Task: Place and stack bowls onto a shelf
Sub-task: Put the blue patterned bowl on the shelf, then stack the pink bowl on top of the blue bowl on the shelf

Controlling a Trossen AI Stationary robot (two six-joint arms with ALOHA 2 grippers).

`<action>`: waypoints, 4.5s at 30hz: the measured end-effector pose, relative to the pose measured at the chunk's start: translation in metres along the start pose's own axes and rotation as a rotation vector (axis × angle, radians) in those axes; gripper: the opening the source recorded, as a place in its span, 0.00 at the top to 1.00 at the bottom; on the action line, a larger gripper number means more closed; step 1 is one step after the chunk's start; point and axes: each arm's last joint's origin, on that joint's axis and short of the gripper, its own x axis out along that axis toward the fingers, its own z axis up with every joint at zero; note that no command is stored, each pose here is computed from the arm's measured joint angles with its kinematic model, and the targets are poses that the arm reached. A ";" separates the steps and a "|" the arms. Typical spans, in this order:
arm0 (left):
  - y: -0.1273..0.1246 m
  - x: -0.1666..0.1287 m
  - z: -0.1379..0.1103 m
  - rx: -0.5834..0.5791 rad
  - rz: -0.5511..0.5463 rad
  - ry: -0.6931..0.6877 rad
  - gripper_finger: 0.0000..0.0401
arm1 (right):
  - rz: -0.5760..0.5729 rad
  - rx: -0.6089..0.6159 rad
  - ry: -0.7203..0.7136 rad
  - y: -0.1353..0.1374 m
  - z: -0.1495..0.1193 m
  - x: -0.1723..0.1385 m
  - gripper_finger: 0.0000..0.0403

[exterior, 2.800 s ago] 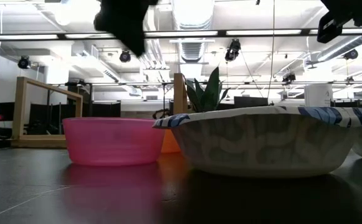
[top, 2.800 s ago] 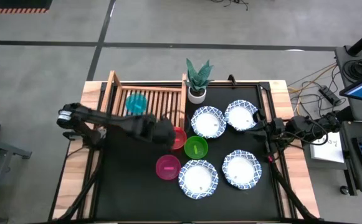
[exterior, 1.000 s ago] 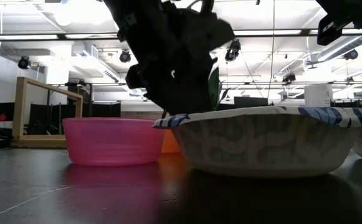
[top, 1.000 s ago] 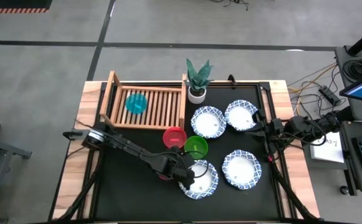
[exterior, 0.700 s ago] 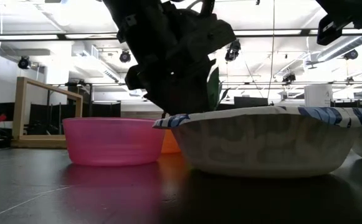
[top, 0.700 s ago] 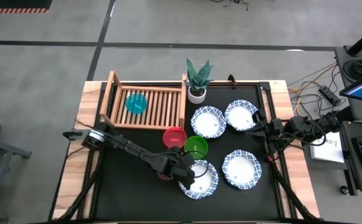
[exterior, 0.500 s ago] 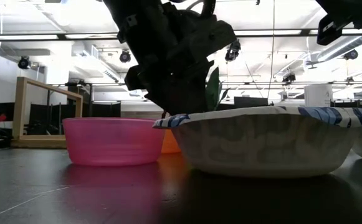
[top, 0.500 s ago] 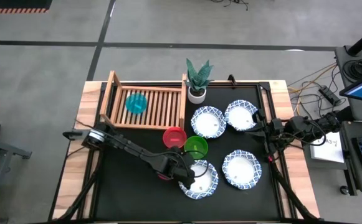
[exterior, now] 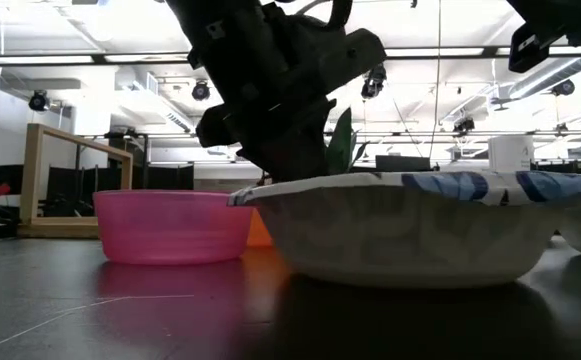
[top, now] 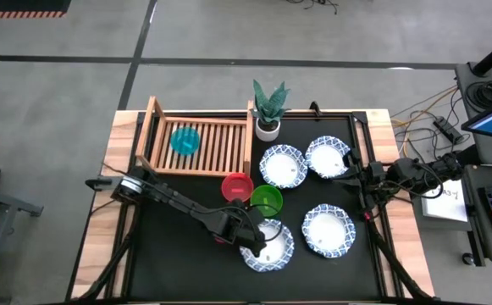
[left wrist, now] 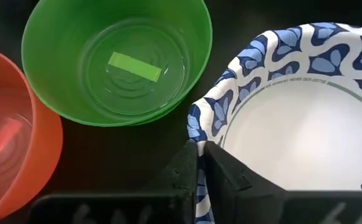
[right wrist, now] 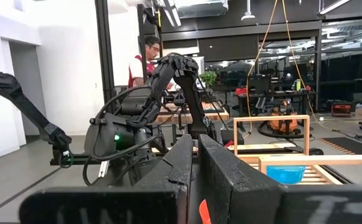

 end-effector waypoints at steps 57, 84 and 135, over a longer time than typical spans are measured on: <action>0.288 -0.135 0.053 -0.280 0.534 -0.303 1.00 | -0.003 -0.011 0.019 0.000 -0.002 0.000 0.96; 0.304 -0.010 0.069 -0.177 0.701 -0.015 1.00 | -0.052 -0.018 0.049 -0.002 -0.005 0.000 0.96; 0.072 -0.129 -0.016 -0.182 -0.329 -0.122 0.79 | 0.082 0.122 -0.115 0.002 0.012 0.000 0.96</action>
